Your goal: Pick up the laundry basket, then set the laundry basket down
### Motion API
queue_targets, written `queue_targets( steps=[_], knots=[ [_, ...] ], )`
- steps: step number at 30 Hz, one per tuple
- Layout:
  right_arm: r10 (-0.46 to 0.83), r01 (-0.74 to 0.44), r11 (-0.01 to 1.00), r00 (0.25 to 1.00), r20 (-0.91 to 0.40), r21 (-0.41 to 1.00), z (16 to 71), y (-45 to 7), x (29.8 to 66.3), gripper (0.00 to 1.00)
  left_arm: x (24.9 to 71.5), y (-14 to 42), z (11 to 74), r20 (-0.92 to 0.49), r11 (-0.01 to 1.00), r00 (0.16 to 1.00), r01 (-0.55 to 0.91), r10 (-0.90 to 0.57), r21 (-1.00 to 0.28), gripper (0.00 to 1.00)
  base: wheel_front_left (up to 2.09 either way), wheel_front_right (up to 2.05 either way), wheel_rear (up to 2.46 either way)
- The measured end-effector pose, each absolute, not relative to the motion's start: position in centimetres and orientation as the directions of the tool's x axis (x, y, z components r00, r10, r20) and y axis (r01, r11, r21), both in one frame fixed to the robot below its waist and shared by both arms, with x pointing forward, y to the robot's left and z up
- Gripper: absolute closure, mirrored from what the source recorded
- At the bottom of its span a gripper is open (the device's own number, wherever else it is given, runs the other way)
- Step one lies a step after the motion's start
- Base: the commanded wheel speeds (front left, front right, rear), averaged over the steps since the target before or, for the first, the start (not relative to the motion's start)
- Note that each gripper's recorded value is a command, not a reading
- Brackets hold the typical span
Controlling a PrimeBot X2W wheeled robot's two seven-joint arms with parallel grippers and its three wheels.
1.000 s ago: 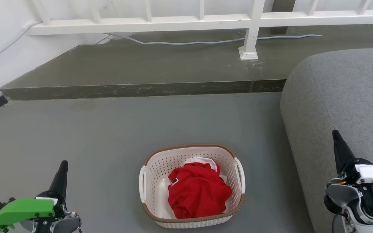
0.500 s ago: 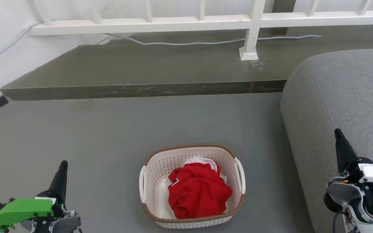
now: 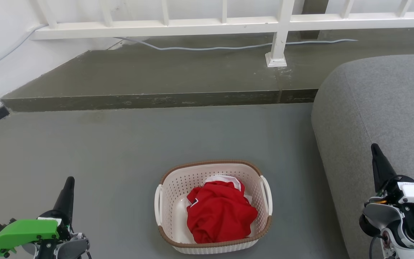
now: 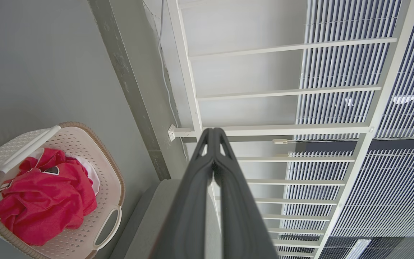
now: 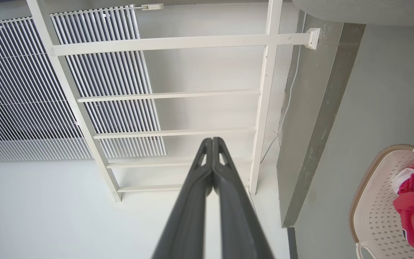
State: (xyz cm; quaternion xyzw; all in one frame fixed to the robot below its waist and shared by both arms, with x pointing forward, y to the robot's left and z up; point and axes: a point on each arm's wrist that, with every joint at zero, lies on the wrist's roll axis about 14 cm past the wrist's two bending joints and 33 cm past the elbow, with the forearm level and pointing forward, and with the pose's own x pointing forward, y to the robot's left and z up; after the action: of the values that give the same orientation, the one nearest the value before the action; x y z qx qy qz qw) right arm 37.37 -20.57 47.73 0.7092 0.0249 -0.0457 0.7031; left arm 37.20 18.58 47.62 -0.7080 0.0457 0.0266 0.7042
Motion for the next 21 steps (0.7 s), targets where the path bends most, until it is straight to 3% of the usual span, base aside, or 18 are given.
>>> queue_targets(
  steps=[21],
  knots=[
    [-0.031, 0.104, -0.011, 0.994, -0.104, 0.995, 47.60, -20.61, 37.34, 1.00, 37.13, 18.68, 47.34, -0.109, -0.005, 0.994, -0.109, -0.024, -0.994, 1.00, 0.00, 0.00, 0.00]
  ],
)
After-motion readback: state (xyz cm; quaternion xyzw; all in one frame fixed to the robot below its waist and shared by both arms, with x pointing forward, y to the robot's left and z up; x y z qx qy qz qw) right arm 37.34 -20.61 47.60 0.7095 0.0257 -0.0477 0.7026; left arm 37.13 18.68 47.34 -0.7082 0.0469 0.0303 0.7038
